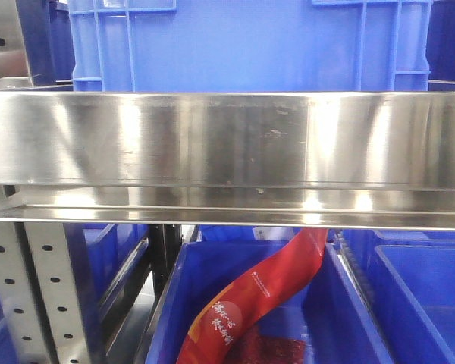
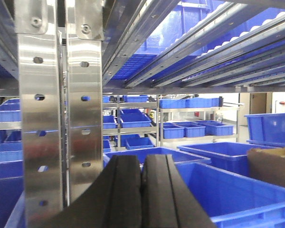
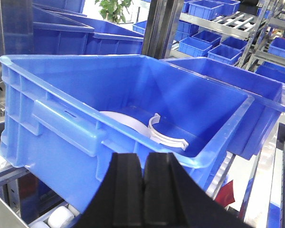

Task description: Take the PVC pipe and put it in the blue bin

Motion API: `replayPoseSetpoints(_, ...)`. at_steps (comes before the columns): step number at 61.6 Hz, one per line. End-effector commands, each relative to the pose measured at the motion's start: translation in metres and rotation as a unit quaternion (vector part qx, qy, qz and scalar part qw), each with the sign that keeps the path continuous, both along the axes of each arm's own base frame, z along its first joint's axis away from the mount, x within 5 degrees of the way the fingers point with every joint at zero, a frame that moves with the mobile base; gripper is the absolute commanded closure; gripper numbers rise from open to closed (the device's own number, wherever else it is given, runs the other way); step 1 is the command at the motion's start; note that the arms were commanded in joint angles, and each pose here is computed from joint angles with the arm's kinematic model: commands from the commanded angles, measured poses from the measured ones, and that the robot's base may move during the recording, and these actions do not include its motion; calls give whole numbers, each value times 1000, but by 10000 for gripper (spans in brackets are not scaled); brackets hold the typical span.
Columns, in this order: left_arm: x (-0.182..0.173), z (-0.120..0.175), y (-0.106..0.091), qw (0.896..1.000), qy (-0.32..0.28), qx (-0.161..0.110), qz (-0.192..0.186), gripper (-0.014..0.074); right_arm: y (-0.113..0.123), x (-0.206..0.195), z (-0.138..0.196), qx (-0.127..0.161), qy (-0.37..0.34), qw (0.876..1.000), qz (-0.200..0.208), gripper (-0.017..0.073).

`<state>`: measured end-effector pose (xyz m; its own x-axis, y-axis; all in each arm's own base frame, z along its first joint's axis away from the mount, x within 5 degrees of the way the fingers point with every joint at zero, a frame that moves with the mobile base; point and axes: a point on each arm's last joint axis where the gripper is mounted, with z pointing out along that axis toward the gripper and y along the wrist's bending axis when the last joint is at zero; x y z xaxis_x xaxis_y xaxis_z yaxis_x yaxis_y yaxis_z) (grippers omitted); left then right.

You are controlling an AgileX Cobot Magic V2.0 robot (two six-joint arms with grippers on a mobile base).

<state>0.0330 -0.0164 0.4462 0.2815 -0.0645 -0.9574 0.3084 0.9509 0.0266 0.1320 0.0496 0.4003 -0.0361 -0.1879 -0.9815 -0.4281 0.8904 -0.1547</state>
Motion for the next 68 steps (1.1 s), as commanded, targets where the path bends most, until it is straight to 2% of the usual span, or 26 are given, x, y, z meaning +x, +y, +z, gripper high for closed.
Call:
replayPoseSetpoints(1,-5,-2,3,1000,5,-3,8,704,-2,-1,2,2,-8,1000,-6,722)
replayPoseSetpoints(11,-12,-2,5,1000,-3,4,14,704,-2,-1,2,2,-8,1000,-6,722)
replayPoseSetpoints(16,-12,-5,5,1000,8,14,17,704,-2,-1,2,2,-8,1000,-6,722)
replayPoseSetpoints(24,-8,-12,6,999,33,13,27,704,-2,-1,2,2,-8,1000,-6,722)
replayPoseSetpoints(33,0,-24,6,998,49,23,34,704,-2,-1,2,2,-8,1000,-6,722)
replayPoseSetpoints(47,14,-46,3,998,55,22,38,704,-2,-1,2,2,-8,1000,-6,722)
replayPoseSetpoints(68,30,-76,1,996,67,34,46,704,-2,-1,2,2,-8,1000,-6,722)
